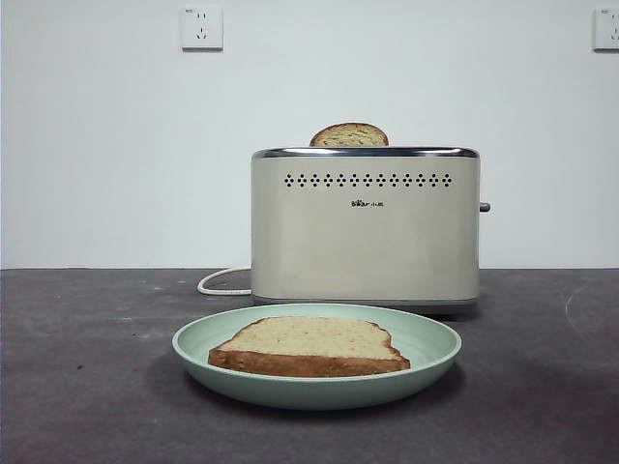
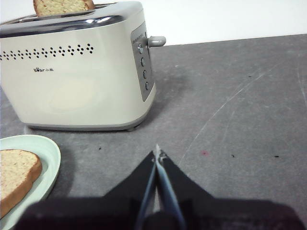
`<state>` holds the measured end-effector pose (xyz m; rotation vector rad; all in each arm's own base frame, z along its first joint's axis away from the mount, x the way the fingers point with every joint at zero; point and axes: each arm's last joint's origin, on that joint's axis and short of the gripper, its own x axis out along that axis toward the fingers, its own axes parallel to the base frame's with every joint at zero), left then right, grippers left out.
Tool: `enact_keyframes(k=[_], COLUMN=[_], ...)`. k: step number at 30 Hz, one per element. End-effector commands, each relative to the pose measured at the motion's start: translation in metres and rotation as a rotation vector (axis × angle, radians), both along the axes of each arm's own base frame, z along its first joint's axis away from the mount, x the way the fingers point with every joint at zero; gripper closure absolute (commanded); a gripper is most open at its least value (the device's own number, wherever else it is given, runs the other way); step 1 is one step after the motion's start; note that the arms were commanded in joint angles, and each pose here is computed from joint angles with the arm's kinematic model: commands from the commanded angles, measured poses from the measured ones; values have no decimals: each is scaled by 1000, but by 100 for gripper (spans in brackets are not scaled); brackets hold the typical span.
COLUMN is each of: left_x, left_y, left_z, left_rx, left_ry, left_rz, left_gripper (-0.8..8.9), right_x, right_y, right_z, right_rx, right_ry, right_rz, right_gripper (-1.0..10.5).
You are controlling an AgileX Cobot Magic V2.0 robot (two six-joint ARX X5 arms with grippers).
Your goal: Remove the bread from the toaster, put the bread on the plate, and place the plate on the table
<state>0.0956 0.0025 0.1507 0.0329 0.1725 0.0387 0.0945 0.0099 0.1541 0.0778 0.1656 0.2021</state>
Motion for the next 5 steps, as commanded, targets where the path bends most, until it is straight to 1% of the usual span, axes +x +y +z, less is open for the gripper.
enact_keyframes(k=[1,5], left_x=[1,1], left_y=[0,0], left_z=[-3,-3], left_rx=[-6,-6], left_ry=[1,1], left_rz=[6,6], left_gripper=[817,817], right_x=[1,1], right_y=[0,0], right_z=[-5,-5], right_rx=[9,9], right_ry=[10,10], right_rz=[0,0], right_gripper=[946,946])
